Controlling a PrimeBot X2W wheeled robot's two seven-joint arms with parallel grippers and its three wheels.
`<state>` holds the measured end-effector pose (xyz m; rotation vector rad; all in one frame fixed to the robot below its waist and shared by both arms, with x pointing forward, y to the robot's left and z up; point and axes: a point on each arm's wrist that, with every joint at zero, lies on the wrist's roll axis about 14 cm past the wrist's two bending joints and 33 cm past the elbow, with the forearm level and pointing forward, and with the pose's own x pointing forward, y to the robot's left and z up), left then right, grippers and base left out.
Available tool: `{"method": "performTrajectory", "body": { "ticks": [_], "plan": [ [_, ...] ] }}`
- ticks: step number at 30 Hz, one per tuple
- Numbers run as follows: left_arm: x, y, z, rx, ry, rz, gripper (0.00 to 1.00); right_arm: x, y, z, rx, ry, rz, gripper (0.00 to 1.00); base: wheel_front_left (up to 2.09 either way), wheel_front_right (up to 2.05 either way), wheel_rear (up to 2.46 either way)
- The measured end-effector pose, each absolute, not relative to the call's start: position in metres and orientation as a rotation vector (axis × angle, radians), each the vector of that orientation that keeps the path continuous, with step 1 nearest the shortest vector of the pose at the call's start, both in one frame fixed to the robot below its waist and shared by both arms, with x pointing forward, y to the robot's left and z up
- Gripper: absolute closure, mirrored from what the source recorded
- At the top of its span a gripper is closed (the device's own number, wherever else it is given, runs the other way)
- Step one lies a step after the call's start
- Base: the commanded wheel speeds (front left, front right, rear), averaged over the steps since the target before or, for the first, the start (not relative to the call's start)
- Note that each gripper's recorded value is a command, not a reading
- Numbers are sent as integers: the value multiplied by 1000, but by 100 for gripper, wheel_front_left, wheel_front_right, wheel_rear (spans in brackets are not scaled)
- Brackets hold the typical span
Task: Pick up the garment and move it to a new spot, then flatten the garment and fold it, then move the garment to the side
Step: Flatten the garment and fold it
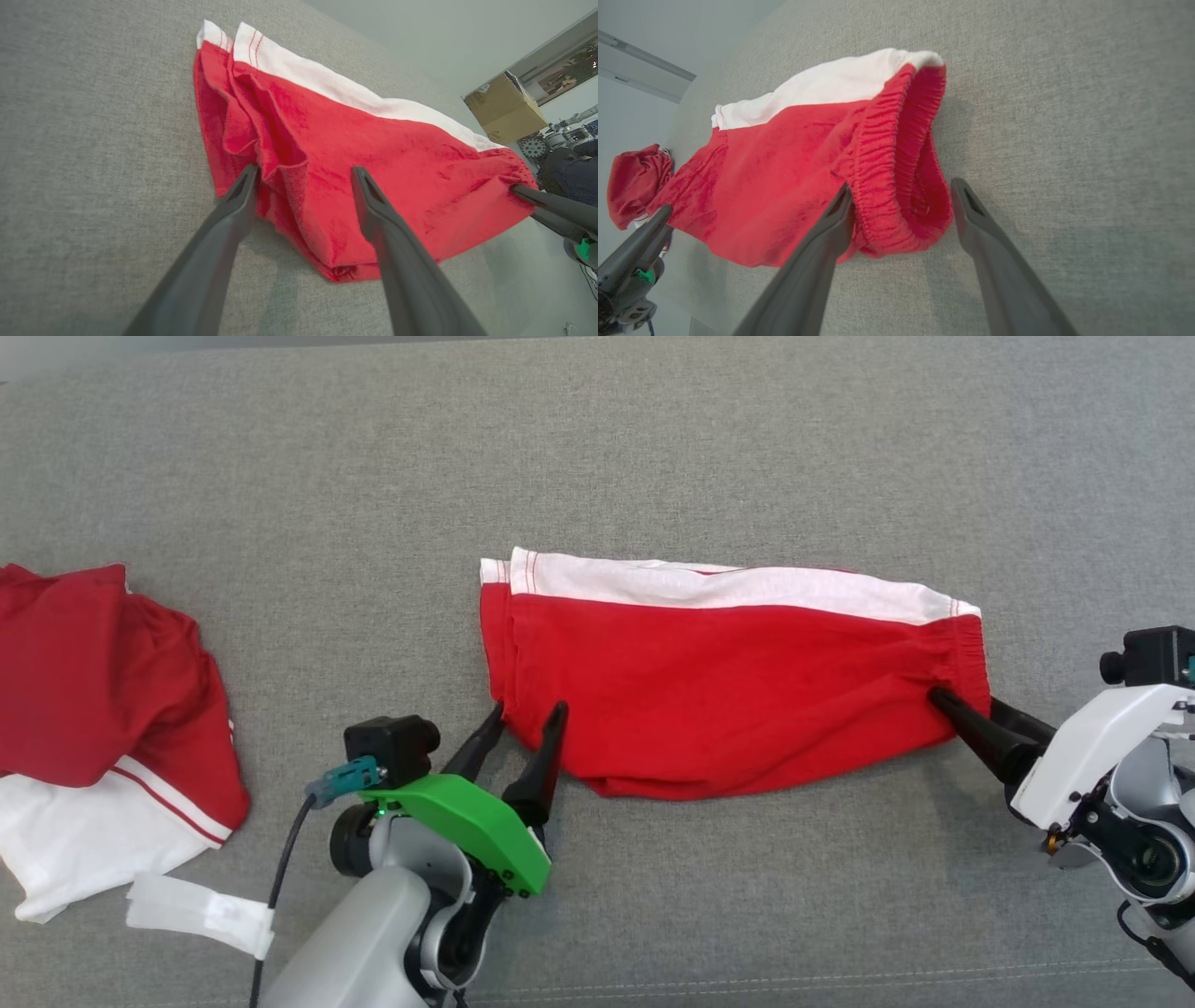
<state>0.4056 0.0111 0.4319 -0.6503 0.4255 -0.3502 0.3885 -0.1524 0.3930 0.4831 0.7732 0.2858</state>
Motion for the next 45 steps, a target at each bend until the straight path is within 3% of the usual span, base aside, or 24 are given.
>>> {"method": "performTrajectory", "body": {
  "ticks": [11,22,23,24,25,26,27,28,36,45],
  "plan": [
    [425,57,461,-423,237,-327,0,388,-144,379,515,859,282,0,0,0,0],
    [428,98,481,-421,143,-215,0,395,-124,362,545,937,296,0,0,0,0],
    [426,100,482,-422,142,-207,0,395,-119,362,557,941,303,4,0,0,0],
    [425,103,482,-424,140,-198,0,395,-115,361,568,947,309,15,0,0,0],
    [424,106,483,-427,138,-189,0,395,-111,361,571,951,314,45,0,0,0],
    [423,109,484,-430,134,-179,0,396,-108,361,571,956,322,58,0,0,0],
    [422,112,485,-432,128,-170,0,397,-105,362,571,955,330,88,0,0,0],
    [422,115,488,-434,119,-164,0,399,-102,363,578,950,334,100,0,0,0],
    [417,124,482,-453,135,-135,0,406,-106,375,646,905,339,100,0,0,0],
    [422,123,487,-472,124,-142,0,411,-202,391,632,865,143,100,0,0,0]
  ]
}}
